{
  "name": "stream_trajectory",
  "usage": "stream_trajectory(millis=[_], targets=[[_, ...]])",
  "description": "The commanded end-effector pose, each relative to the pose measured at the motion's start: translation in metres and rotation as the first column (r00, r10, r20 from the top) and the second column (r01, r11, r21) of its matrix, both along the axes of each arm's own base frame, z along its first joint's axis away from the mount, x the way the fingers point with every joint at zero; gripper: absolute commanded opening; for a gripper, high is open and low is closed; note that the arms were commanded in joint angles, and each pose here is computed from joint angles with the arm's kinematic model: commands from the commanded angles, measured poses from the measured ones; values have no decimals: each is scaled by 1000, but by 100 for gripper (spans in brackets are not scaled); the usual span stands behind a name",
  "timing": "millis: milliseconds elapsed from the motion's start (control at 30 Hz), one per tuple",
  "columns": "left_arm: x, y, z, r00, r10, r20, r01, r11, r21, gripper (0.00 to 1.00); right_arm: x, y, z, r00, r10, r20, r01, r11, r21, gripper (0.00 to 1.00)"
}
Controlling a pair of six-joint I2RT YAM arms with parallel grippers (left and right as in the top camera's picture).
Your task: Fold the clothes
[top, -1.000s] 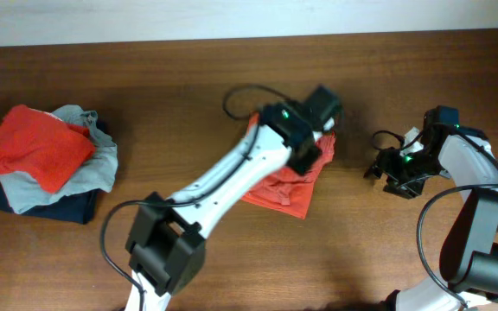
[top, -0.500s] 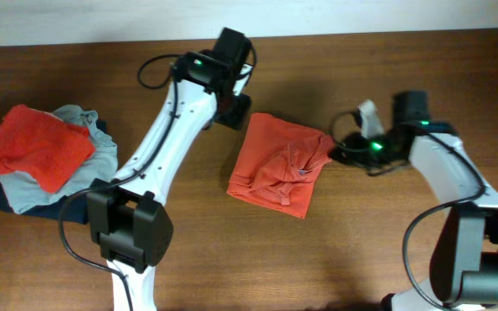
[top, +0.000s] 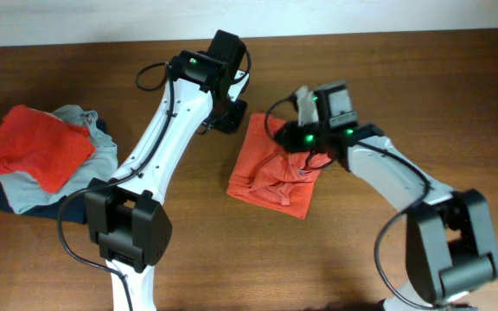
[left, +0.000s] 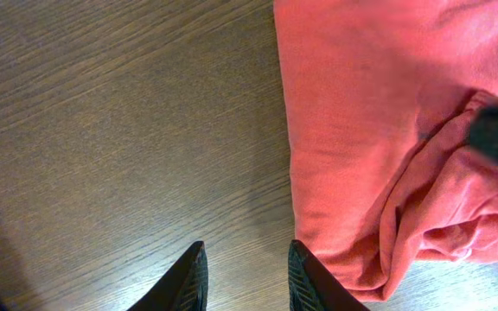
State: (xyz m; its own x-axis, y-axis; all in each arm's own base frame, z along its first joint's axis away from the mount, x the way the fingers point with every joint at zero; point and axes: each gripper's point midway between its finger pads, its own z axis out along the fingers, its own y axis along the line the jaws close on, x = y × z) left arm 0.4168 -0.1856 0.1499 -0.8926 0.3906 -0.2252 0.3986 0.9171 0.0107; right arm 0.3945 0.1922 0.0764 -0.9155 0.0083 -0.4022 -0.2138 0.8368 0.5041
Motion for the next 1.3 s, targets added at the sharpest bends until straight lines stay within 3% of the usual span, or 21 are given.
stream_trajectory(millis=[0,100,200,400,467,633,700,767,867,900,1000,1133,1200,1267], targets=[[1,-1,4,1000,-4,4,4,1000,-15,31,-26,-14,-24,987,-47,-152,35,996,-83,15],[2,2,4,1000,-2,6,2,1000,-8,31,-80,-36,-34,929,-49,-366,-12,986,-164,11],[1,2,4,1000,-3,5,3,1000,-8,32,-109,-51,-28,900,-14,-435,-86,974,-209,9],[1,-1,4,997,-81,10,81,997,-6,56,-122,-77,0,923,-55,-382,-80,941,-328,9],[-1,-5,4,996,-91,3,91,995,-29,58,-116,-76,11,942,-51,-331,-61,946,-320,9],[-4,-24,1,992,-124,-24,120,985,-128,56,-71,-62,44,996,-33,-85,11,968,-249,15],[-2,-24,-3,992,-121,-25,117,985,-124,47,-57,-57,42,997,-53,-54,40,973,-226,15],[3,-25,-3,993,-120,-9,118,985,-126,36,-55,-44,11,991,-21,-131,-7,978,-208,15],[5,-26,-2,993,-120,1,119,985,-128,35,-80,-27,-16,959,92,-269,-135,980,-146,15],[4,-26,-3,993,-121,-2,119,985,-128,35,-103,-20,-24,919,179,-351,-224,970,-94,14],[3,-25,-3,993,-121,-7,119,985,-126,35,-148,-30,-25,835,248,-492,-336,937,-97,11],[3,-25,-3,993,-121,-6,119,985,-127,36,-162,-59,-15,831,180,-526,-340,913,-224,11],[3,-27,-4,992,-124,-8,122,984,-131,43,-147,-81,-6,883,70,-463,-248,908,-336,11],[1,-33,-4,991,-135,-14,131,979,-157,45,-130,-90,0,919,-13,-395,-143,921,-363,12]])
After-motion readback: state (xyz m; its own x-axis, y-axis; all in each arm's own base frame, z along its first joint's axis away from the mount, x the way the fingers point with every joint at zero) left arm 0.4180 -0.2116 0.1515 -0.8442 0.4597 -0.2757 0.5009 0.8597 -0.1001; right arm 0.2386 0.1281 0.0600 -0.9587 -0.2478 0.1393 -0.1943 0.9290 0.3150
